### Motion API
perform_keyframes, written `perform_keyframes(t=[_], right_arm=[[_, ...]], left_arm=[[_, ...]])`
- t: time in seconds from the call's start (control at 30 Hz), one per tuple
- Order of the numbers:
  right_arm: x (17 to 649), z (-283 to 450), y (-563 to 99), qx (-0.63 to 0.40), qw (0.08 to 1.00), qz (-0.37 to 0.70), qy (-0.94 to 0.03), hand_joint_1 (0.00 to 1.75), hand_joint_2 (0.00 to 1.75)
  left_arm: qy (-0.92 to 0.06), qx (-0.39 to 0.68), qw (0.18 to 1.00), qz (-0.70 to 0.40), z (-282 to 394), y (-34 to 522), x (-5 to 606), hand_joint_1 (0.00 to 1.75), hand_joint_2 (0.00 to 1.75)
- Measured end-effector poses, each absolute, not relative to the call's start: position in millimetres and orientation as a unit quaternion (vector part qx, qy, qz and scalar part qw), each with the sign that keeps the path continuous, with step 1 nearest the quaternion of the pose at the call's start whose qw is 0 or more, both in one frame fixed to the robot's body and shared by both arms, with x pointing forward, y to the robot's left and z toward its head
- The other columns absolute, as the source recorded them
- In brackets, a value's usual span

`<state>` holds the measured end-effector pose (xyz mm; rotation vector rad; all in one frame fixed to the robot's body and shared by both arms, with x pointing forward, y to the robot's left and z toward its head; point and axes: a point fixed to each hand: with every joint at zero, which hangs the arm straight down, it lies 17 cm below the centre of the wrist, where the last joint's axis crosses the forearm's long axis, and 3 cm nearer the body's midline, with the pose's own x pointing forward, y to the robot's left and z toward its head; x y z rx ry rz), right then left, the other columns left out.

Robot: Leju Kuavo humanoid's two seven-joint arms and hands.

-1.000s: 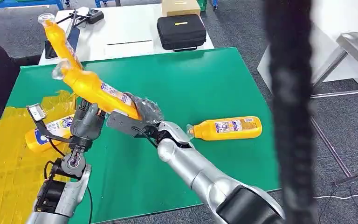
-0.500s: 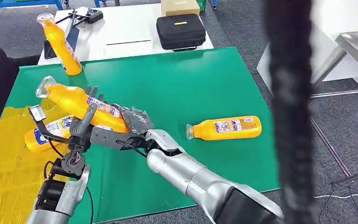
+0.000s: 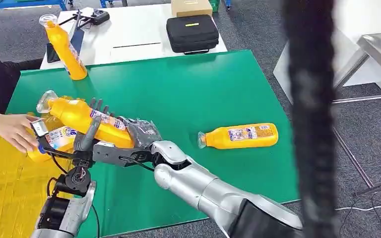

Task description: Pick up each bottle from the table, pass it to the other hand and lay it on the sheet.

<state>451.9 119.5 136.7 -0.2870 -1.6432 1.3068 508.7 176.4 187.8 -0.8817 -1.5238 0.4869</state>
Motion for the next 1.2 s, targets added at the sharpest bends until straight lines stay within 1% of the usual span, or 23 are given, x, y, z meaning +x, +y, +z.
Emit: perform_keyframes(t=[0.03, 0.07, 0.57, 0.63, 0.67, 0.7, 0.8, 0.93, 1.03, 1.13, 1.2], right_arm=[[452, 137, 120, -0.118, 0.489, 0.538, -0.676, 1.75, 1.75], [452, 137, 120, -0.118, 0.489, 0.538, -0.676, 1.75, 1.75], [453, 137, 120, -0.114, 0.490, 0.539, -0.676, 1.75, 1.75], [455, 139, 119, -0.116, 0.490, 0.537, -0.677, 0.00, 1.75], [456, 140, 118, -0.119, 0.490, 0.533, -0.680, 0.00, 1.75], [457, 140, 117, -0.121, 0.489, 0.529, -0.683, 0.00, 0.00], [460, 145, 113, -0.128, 0.479, 0.517, -0.698, 0.00, 0.00], [473, 151, 99, -0.158, 0.473, 0.498, -0.710, 0.00, 0.00], [488, 144, 72, -0.182, 0.488, 0.481, -0.705, 0.00, 0.00], [501, 136, 37, -0.206, 0.505, 0.463, -0.699, 0.00, 0.00], [509, 133, 15, -0.214, 0.519, 0.447, -0.696, 0.00, 0.00]], left_arm=[[-0.660, -0.381, 0.611, 0.212, 187, 177, 509, 1.55, 1.75], [-0.660, -0.381, 0.611, 0.213, 187, 178, 509, 1.75, 1.75], [-0.671, -0.375, 0.603, 0.213, 191, 182, 509, 1.75, 1.75], [-0.673, -0.375, 0.601, 0.214, 192, 182, 510, 1.75, 1.75], [-0.674, -0.375, 0.600, 0.213, 194, 182, 510, 1.75, 1.75], [-0.676, -0.376, 0.597, 0.211, 198, 181, 511, 1.75, 1.75], [-0.690, -0.371, 0.587, 0.203, 210, 182, 512, 1.75, 1.75], [-0.729, -0.328, 0.569, 0.190, 231, 191, 513, 1.75, 1.75], [-0.782, -0.245, 0.547, 0.172, 253, 212, 516, 1.75, 1.75], [-0.845, -0.092, 0.506, 0.144, 278, 248, 513, 1.75, 1.75], [-0.863, -0.049, 0.486, 0.132, 292, 258, 509, 1.75, 1.75]])
